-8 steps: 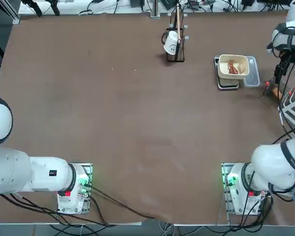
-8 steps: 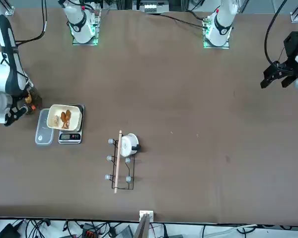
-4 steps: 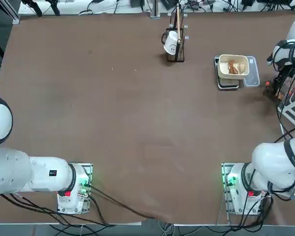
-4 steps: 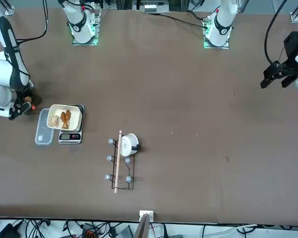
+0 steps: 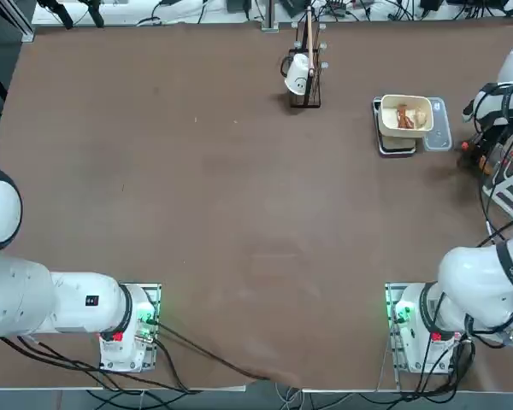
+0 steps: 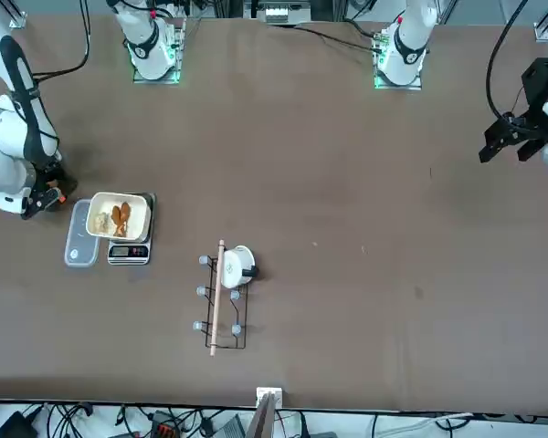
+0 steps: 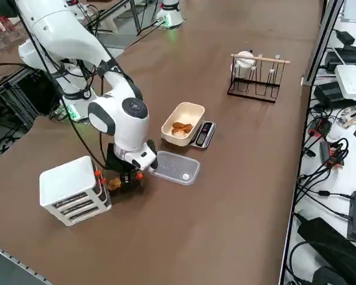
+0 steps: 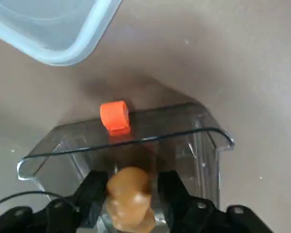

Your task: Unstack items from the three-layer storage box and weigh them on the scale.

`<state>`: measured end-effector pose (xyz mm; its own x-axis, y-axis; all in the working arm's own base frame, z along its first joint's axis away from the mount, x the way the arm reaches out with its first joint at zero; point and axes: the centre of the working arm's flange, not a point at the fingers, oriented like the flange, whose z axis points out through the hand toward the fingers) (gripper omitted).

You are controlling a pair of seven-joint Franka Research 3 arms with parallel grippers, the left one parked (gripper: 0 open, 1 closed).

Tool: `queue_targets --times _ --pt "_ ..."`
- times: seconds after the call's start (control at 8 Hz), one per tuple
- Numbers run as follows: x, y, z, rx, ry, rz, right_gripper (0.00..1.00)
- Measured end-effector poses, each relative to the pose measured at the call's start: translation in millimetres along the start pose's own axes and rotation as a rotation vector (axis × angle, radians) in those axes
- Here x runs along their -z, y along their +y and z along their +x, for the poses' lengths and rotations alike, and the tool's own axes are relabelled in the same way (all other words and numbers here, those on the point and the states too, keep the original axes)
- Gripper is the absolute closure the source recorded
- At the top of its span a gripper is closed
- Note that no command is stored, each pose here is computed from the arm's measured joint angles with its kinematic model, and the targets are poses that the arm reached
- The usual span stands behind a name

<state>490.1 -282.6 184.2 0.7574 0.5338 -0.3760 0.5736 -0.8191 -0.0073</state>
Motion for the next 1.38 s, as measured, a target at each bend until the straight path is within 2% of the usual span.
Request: queue_targets --times 0.12,0.5,0.75,1.12,1.38 --pt "5 0 -1 0.001 -0.013 0.005 0.55" --pt "33 -5 1 0.004 -0.057 0.011 0.56" --pt "76 -10 14 -0.039 -0.057 -0.003 0.56" --pt "157 -50 82 -0.161 0.086 0.096 0.56" --pt "185 -90 123 -0.283 0.087 0.136 0.56"
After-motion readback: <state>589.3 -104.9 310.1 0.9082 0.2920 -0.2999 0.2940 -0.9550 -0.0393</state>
